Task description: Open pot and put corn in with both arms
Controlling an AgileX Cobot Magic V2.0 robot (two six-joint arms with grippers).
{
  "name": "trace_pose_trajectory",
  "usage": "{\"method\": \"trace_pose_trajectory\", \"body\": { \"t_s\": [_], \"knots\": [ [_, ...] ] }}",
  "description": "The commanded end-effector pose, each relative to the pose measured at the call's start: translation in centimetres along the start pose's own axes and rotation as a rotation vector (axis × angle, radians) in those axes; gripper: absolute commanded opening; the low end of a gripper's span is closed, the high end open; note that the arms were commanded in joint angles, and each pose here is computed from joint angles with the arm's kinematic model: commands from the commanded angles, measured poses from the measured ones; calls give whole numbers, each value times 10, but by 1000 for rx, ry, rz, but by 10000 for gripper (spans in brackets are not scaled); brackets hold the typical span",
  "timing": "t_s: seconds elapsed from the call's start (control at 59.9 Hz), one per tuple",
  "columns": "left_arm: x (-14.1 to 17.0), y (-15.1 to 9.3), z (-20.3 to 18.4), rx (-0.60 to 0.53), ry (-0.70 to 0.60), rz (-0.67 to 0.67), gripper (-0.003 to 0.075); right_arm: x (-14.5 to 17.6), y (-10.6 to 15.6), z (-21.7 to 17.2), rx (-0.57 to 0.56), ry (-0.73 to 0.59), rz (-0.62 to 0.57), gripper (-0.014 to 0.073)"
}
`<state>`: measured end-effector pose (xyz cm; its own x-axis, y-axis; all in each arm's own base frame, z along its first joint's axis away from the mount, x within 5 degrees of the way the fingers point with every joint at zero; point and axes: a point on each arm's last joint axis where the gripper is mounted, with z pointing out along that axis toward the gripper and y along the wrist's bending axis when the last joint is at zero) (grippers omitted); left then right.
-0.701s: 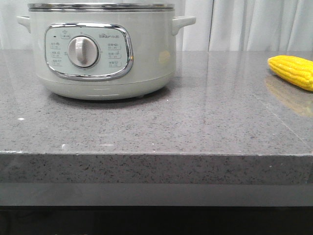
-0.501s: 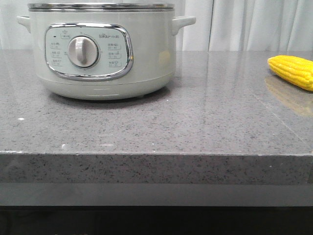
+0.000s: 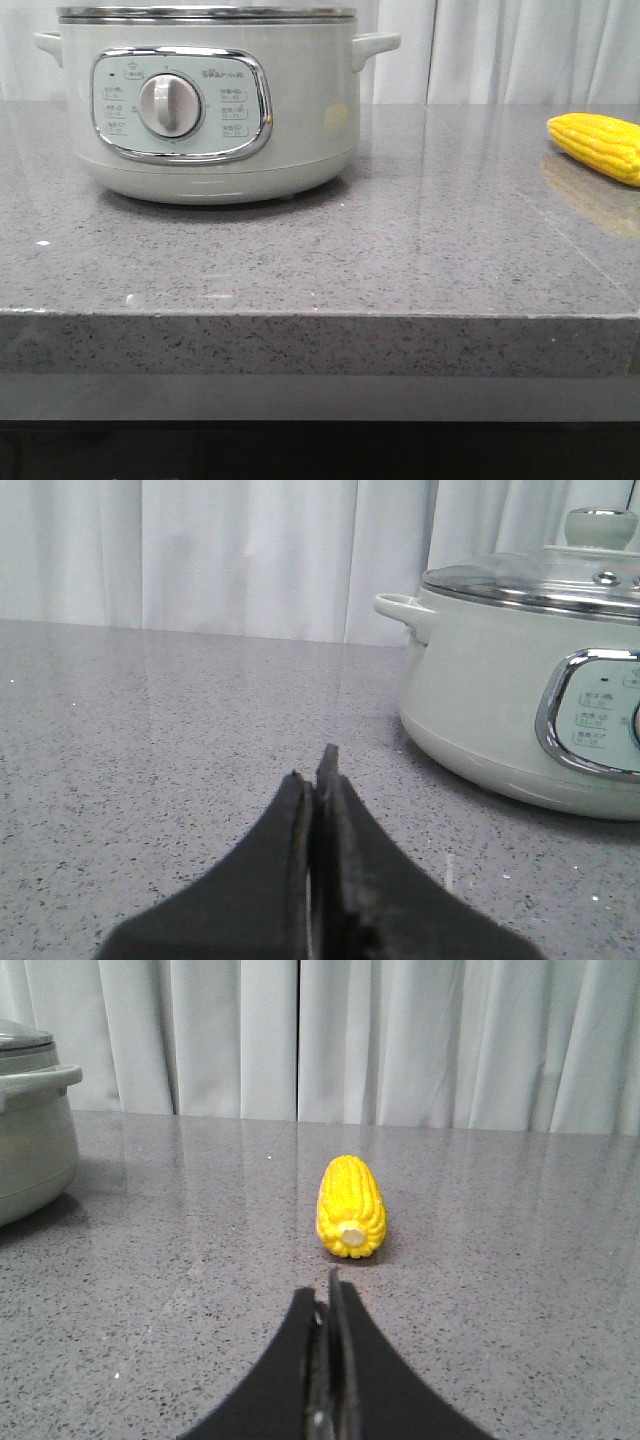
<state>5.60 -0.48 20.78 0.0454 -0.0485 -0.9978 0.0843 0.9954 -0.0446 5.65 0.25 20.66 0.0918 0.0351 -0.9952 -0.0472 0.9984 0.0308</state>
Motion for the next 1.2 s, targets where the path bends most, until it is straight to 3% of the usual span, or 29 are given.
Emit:
{"method": "trace_pose_trajectory", "body": {
  "t_s": [0.0,0.317,0.601,0.785,0.919,1.186],
  "knots": [
    [-5,1,-1,-7,-92,-13,-20,-13,1,-3,-5,-118,-8,-69],
    [-20,0,-3,-8,-165,-13,-20,-21,1,-4,-5,-131,-8,-69],
    [-97,-5,-18,15,-217,-10,-20,-85,2,-16,-1,-63,-10,-69],
    [-148,-9,-20,31,-150,-6,-20,-129,3,-14,8,-61,-37,-69],
    [-177,-12,-14,40,-58,-2,-20,-149,3,-3,12,19,-37,-69],
    [-181,-13,12,43,116,-2,-20,-148,3,31,18,229,-37,-69]
  ]
}}
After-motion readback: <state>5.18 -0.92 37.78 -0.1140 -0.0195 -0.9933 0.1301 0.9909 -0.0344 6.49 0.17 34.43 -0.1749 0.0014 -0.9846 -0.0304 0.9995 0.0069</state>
